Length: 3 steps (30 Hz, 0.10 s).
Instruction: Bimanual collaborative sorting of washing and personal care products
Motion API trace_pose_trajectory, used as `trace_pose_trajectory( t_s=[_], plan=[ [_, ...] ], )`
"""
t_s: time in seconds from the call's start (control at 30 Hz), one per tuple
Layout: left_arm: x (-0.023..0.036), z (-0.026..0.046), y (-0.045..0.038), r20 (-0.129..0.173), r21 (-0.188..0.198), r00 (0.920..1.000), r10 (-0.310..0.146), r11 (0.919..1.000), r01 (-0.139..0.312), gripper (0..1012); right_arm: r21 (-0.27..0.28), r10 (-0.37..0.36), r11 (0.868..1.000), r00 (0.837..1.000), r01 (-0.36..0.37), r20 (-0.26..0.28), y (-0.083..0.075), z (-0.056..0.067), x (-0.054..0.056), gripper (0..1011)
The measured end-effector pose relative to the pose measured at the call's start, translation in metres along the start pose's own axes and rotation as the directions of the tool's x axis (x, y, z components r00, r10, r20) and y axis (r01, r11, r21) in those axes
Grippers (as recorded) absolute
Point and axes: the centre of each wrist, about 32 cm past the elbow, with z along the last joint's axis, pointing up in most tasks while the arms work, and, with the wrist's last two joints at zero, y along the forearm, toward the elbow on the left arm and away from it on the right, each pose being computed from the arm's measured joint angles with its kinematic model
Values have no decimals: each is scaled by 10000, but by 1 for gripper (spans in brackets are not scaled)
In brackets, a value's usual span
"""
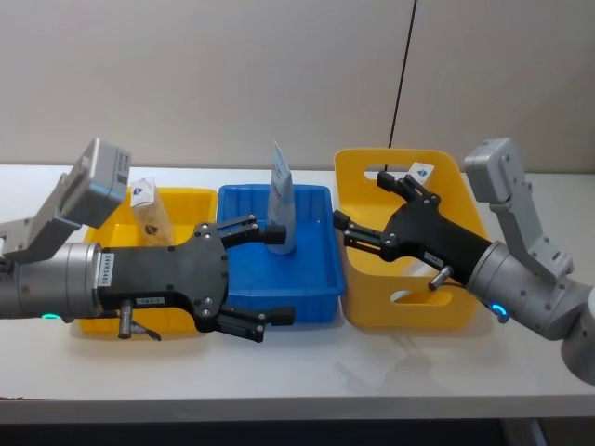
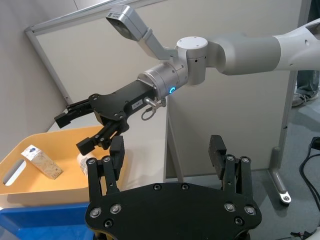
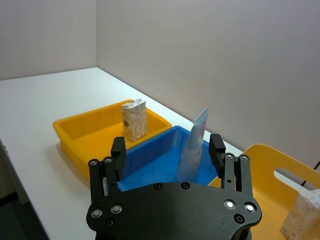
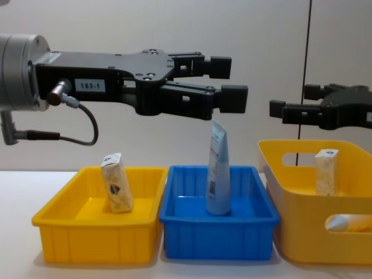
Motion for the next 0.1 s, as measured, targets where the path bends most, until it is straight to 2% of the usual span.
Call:
trace_pose_trajectory(
  t_s=[0.1],
  plan=[
    [0, 0, 0, 0, 0, 10000, 0, 10000, 0, 1001, -13, 82, 10000, 10000, -82, 12, -10, 3, -5, 1000]
  ],
)
